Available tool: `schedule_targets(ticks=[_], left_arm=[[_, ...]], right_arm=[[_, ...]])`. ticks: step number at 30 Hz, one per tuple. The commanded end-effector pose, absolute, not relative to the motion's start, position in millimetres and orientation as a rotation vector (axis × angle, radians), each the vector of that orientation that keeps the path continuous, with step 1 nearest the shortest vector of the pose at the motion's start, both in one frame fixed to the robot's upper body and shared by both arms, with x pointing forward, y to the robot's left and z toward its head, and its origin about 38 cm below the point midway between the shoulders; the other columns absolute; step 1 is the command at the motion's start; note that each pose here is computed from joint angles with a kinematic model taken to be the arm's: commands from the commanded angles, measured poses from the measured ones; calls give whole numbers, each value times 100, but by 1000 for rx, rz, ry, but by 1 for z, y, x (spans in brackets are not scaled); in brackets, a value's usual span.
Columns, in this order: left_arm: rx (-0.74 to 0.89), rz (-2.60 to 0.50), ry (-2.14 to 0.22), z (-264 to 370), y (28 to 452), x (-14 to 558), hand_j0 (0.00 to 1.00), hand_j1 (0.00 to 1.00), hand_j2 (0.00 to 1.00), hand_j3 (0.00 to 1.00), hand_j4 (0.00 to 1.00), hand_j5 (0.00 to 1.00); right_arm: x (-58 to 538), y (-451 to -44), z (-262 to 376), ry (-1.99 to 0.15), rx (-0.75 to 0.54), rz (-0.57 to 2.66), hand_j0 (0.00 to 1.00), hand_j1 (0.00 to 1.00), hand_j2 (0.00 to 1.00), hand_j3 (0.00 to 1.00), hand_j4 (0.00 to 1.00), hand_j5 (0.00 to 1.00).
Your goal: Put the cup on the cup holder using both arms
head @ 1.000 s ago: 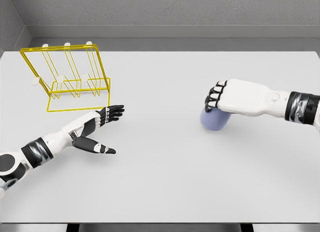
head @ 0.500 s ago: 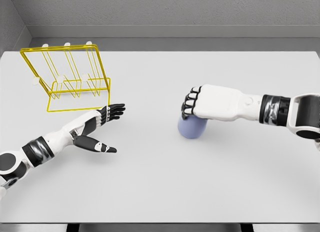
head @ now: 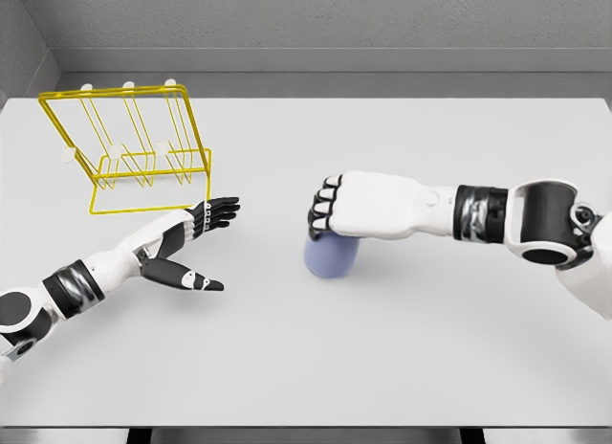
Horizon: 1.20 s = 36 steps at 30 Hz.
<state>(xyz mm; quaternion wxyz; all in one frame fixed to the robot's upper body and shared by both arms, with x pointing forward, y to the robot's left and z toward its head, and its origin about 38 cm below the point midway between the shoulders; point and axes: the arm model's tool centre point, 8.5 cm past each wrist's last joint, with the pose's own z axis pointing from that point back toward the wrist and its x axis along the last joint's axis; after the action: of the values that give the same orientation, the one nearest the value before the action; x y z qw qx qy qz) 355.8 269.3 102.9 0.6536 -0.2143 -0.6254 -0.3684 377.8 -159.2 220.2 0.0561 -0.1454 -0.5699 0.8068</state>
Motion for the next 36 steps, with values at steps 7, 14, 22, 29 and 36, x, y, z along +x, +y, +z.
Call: schedule_targets(ticks=[7, 14, 22, 29, 36], left_arm=[[-488, -824, -1418, 100, 268, 357, 100, 100, 100, 100, 100, 100], [-484, -822, -1417, 100, 269, 358, 100, 100, 100, 100, 100, 100], [-482, -822, -1418, 100, 270, 358, 100, 100, 100, 100, 100, 100], [-484, -822, -1417, 100, 269, 358, 100, 100, 100, 100, 100, 100], [-533, -822, -1423, 95, 246, 360, 100, 100, 100, 100, 100, 100]], right_arm=[[375, -142, 217, -1740, -413, 2464, 58, 58, 58, 58, 58, 58], [376, -137, 217, -1744, -423, 2469, 72, 72, 72, 72, 72, 72], [375, -138, 214, -1735, -425, 2471, 99, 99, 99, 99, 99, 99], [394, -174, 260, -1806, -578, 2322, 100, 100, 100, 100, 100, 100], [406, -291, 280, -1749, -631, 1980, 100, 100, 100, 100, 100, 100]])
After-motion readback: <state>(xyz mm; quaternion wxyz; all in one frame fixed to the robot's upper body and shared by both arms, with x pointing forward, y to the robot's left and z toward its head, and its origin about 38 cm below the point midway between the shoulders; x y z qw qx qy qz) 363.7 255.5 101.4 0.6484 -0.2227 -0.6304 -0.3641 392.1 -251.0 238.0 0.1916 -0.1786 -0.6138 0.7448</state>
